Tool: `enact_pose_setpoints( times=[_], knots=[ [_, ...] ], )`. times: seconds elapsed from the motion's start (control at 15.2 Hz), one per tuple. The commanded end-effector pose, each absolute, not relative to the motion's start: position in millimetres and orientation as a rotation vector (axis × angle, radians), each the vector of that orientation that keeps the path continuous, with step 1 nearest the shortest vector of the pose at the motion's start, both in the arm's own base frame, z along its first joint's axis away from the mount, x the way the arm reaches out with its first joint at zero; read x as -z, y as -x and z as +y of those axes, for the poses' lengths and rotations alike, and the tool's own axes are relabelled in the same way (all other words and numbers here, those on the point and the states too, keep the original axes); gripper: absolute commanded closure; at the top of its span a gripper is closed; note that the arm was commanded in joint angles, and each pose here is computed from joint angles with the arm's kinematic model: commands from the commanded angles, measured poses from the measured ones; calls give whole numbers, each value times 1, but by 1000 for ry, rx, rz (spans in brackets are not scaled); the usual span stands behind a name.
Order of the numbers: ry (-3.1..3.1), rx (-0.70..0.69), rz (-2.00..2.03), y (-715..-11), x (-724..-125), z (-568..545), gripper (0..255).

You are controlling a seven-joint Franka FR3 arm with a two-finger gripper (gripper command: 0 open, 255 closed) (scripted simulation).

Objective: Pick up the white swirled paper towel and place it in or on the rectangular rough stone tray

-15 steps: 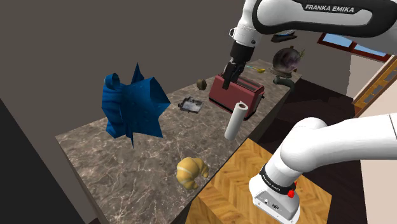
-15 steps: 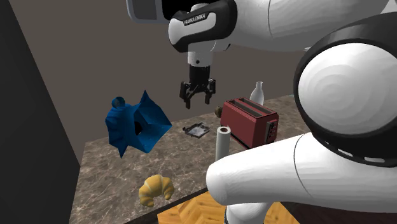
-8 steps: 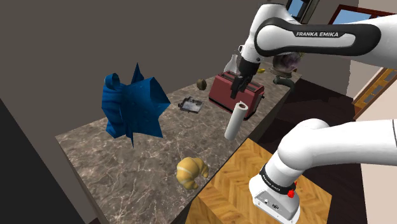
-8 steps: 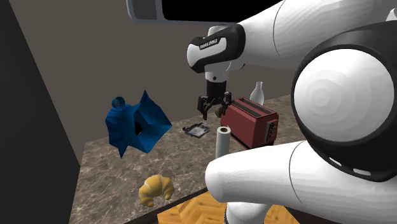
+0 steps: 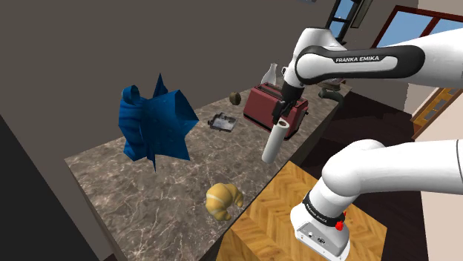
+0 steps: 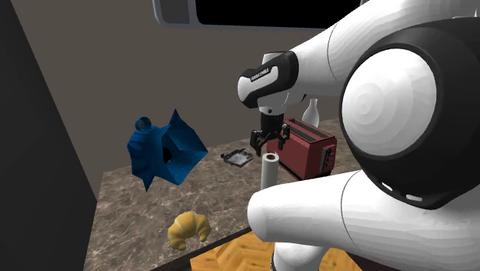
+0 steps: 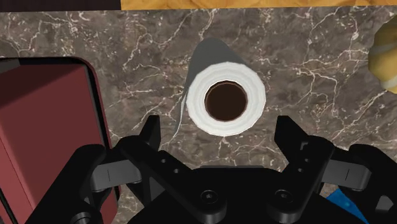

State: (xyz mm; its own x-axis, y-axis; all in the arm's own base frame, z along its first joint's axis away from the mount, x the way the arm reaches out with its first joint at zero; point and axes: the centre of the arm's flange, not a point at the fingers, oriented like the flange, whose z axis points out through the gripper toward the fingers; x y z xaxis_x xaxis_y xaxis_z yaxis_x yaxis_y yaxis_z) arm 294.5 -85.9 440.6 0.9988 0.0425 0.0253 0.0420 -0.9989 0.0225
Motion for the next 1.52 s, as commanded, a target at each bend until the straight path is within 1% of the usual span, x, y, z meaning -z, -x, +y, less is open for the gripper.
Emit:
enact_pose_setpoints(
  times=[0.0,0.13,0.66,0.73,1.32,1.45],
  knots=[
    [-3118,-41,65,-295,-429,-86,0],
    [-3118,-41,65,-295,-415,-87,0],
    [-3118,-41,65,-295,-415,-87,0],
    [-3118,-41,65,-295,-415,-87,255],
    [-3118,-41,65,-295,-415,-87,255],
    [-3118,-41,65,-295,-426,-87,255]
  ],
)
